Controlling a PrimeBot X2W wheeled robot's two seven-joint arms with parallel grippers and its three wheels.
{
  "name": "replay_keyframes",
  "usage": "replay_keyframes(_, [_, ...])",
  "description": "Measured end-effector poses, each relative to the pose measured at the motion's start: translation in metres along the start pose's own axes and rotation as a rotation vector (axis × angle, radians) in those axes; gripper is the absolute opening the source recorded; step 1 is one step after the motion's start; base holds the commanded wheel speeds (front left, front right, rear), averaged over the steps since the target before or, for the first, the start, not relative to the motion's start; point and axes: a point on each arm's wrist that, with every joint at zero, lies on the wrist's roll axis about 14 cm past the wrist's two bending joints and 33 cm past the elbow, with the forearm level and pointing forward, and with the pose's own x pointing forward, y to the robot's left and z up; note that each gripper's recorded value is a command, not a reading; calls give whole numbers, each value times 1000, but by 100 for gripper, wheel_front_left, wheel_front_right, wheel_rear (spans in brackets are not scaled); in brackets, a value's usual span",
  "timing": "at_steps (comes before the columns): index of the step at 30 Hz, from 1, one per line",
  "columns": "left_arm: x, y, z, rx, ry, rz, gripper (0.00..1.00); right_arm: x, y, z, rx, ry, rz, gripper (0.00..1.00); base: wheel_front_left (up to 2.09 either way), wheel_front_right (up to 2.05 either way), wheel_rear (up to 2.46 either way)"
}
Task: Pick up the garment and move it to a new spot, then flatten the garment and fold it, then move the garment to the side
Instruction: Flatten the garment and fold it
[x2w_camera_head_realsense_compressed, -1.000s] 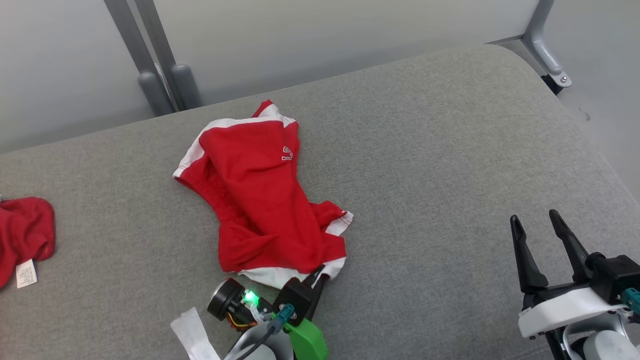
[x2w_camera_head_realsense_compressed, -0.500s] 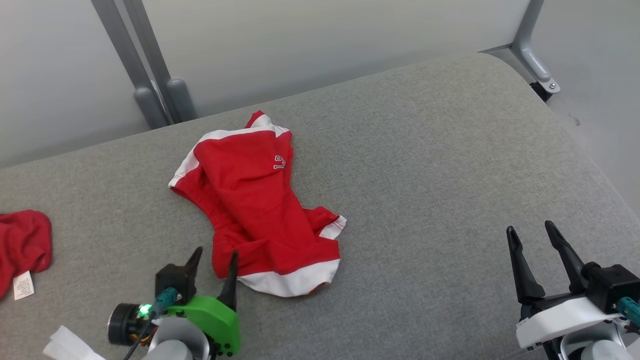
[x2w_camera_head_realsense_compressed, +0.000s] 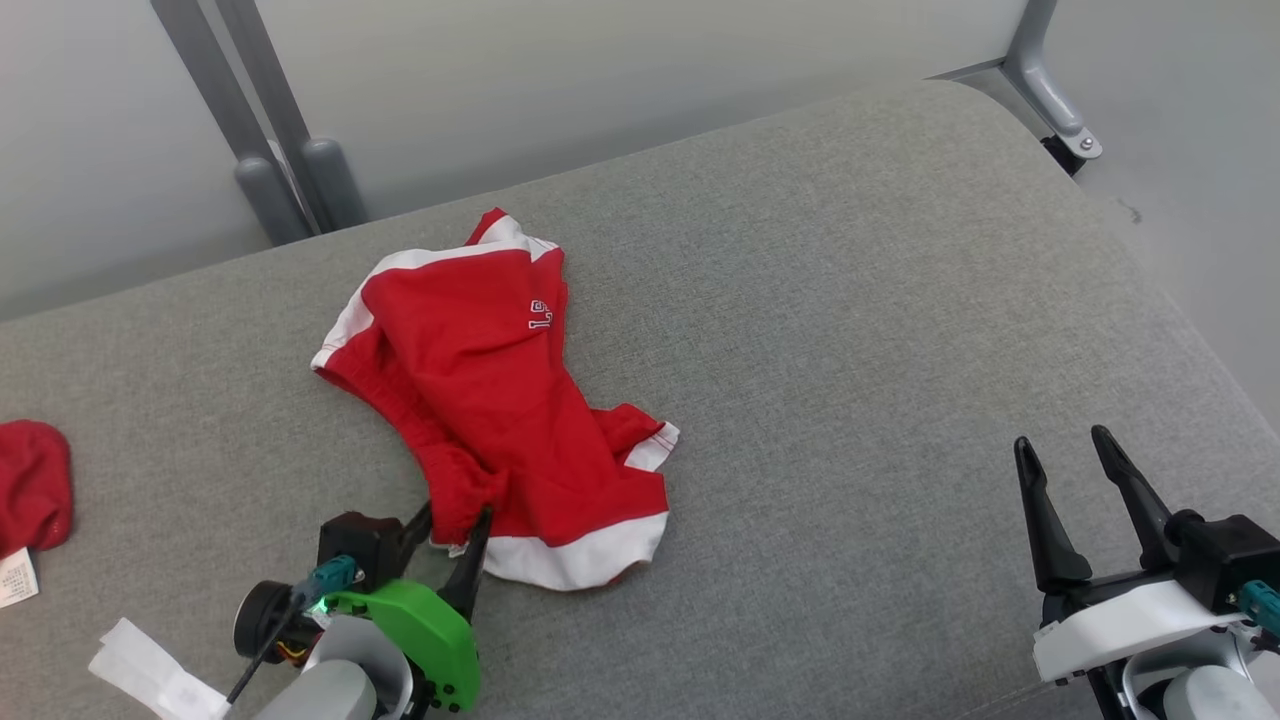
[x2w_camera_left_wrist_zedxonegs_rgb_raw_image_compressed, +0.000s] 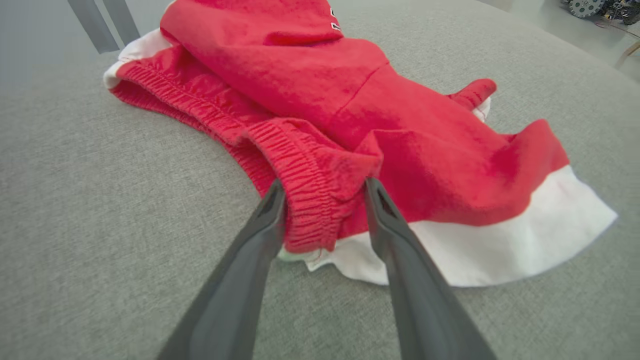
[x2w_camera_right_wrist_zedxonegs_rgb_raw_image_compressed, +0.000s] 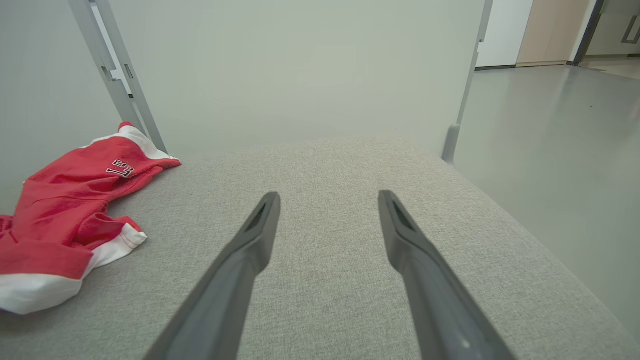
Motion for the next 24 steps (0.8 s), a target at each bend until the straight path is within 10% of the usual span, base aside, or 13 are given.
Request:
replay_keyframes(19, [-67,67,-40,-84,181,359,0,19,25,-6,25,9,71,100,0,0,0])
replay_keyframes(21, [-66,64,-28,-109,130,356,78,22,28,-6,24,7,80,100,0,0,0])
replay_keyframes(22, [-64,63,-21,-120,99,358,100,23,29,-6,22,6,85,100,0,0,0])
replay_keyframes(24, [-62,60,-11,-145,44,353,100,24,29,-5,17,5,88,100,0,0,0])
